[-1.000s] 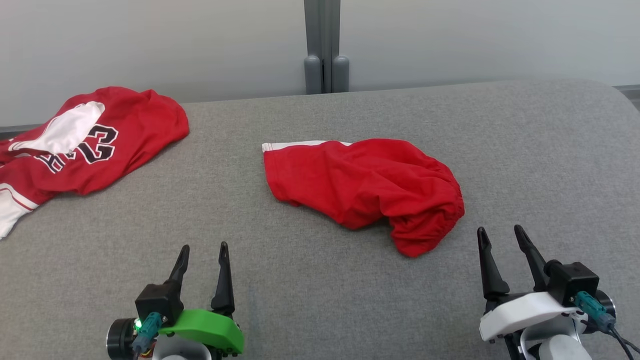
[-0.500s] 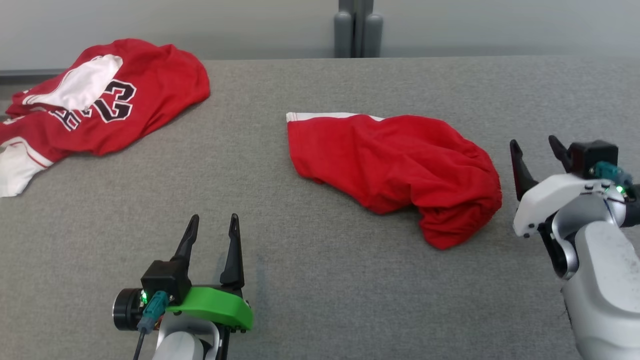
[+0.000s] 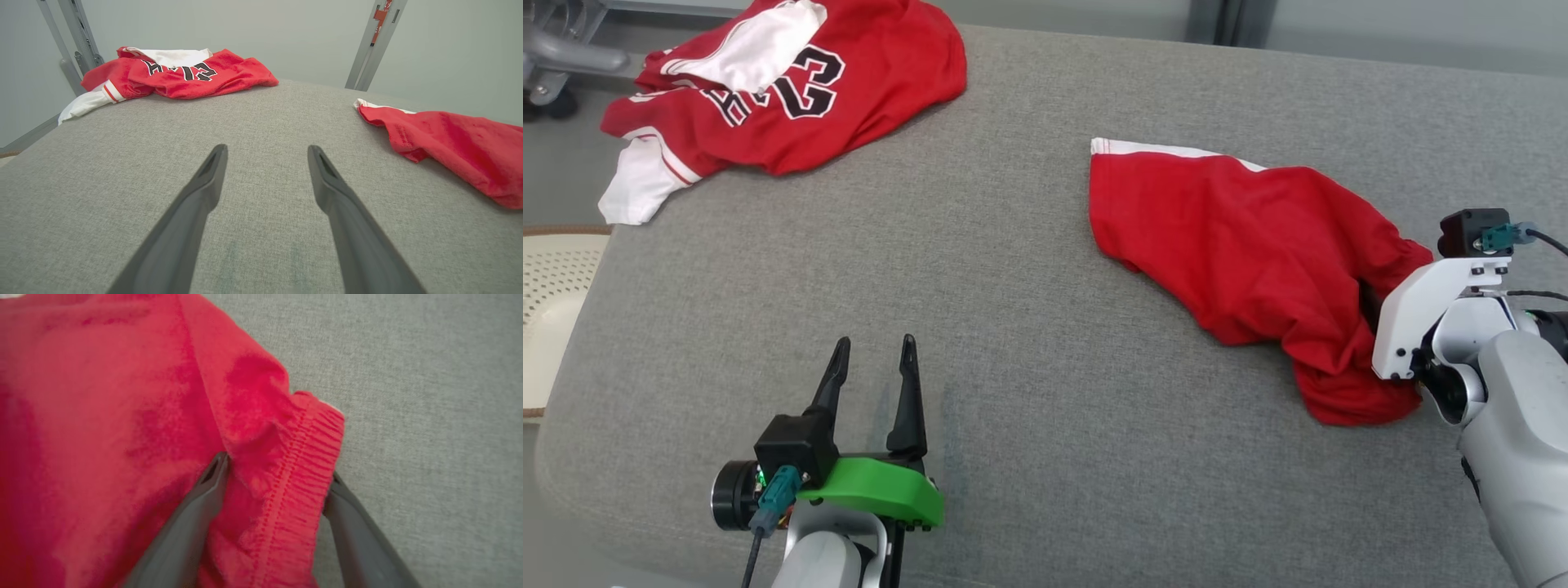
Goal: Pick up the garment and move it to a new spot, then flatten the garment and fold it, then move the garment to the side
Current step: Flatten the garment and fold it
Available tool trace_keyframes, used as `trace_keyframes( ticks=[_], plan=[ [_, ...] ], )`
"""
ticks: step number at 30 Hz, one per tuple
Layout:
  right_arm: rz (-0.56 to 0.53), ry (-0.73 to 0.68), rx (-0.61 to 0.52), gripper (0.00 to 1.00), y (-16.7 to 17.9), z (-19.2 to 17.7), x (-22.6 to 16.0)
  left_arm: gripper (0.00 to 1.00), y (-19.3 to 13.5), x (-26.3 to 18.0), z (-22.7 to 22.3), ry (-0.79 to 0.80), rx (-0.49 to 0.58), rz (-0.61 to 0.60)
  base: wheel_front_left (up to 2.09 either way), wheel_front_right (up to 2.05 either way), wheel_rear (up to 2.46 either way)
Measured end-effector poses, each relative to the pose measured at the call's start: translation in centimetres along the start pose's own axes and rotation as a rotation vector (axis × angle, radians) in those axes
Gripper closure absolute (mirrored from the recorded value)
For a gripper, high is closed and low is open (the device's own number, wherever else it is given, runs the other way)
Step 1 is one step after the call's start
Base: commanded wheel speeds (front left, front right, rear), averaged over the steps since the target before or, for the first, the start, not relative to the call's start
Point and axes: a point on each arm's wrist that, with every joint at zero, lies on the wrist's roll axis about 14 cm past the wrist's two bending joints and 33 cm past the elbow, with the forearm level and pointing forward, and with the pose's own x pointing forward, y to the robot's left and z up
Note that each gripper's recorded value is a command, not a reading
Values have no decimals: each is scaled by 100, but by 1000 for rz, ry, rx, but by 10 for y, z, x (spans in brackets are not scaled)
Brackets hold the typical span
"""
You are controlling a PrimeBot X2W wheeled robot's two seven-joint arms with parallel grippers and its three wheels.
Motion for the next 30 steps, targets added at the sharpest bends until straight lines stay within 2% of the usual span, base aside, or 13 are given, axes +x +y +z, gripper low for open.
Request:
trace_keyframes(
  ticks=[1, 3, 9, 13, 17, 20, 30],
  plan=[
    [10, -3, 1, 66, 3, 2, 2, 0, 2, -1, 0, 1, 1, 9, 0, 0, 0],
    [19, -56, -4, 100, 6, 12, 3, 0, 5, -2, 1, -1, 2, 17, 0, 0, 0],
    [3, -386, -67, 100, 4, 87, -19, 0, 0, -2, 5, -16, 1, 3, 0, 0, 0],
    [27, -585, -114, 100, 18, 132, -45, 0, -5, -3, 9, -28, 1, -17, 0, 0, 0],
    [74, -682, -160, 100, 39, 149, -66, 0, -11, -4, 10, -33, -1, -38, 0, 0, 0],
    [124, -687, -170, 100, 57, 133, -75, 0, -18, -4, 10, -35, -2, -58, 0, 0, 0],
    [265, -497, -124, 100, 99, 7, -93, 0, -38, 3, 9, -32, -2, -122, 0, 0, 0]
  ],
)
